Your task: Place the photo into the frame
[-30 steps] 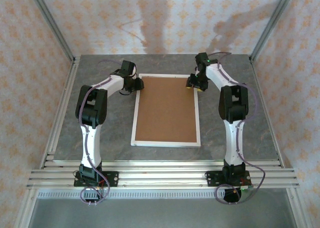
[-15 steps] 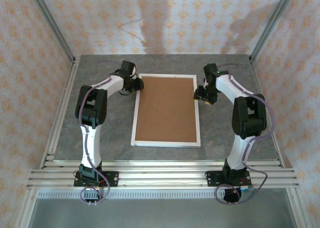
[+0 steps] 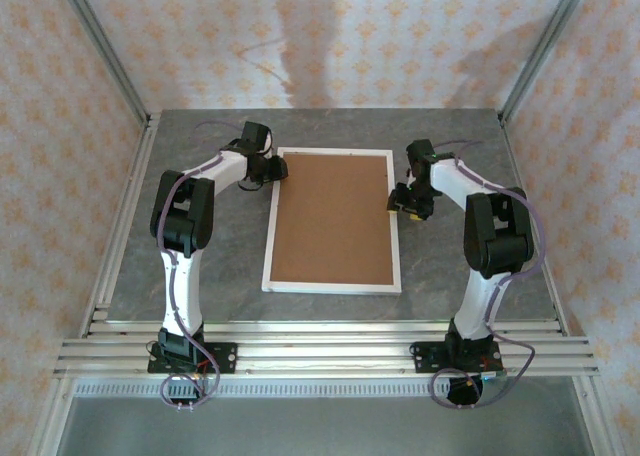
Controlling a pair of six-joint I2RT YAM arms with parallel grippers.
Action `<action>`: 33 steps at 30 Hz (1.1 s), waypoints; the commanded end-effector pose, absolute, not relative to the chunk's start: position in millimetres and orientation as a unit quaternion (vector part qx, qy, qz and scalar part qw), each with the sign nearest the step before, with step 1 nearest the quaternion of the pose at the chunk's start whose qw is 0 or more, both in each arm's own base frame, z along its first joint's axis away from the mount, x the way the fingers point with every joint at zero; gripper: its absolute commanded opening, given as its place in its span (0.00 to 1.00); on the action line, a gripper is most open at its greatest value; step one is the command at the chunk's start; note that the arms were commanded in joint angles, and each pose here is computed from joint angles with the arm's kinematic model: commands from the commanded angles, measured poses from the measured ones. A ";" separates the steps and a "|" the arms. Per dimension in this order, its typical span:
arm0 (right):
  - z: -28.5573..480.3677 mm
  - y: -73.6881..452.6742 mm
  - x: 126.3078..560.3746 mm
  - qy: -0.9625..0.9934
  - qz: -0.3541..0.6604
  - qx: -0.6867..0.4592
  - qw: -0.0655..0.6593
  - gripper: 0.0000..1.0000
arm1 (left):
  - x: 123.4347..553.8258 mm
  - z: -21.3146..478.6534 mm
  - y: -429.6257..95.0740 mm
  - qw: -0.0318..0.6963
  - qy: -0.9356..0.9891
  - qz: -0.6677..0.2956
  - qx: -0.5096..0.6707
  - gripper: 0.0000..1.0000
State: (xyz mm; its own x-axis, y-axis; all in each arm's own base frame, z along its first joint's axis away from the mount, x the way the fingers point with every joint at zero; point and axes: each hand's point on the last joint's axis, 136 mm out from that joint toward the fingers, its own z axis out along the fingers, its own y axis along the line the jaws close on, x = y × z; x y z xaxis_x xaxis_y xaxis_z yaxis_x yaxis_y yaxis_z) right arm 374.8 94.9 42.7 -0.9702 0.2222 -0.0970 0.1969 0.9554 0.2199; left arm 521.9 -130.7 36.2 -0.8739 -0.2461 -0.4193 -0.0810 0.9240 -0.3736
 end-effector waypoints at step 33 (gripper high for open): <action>-11.0 127.6 341.8 0.987 0.121 0.109 0.000 0.57 | 493.4 8.2 -125.4 0.186 0.964 -0.159 -0.104 0.31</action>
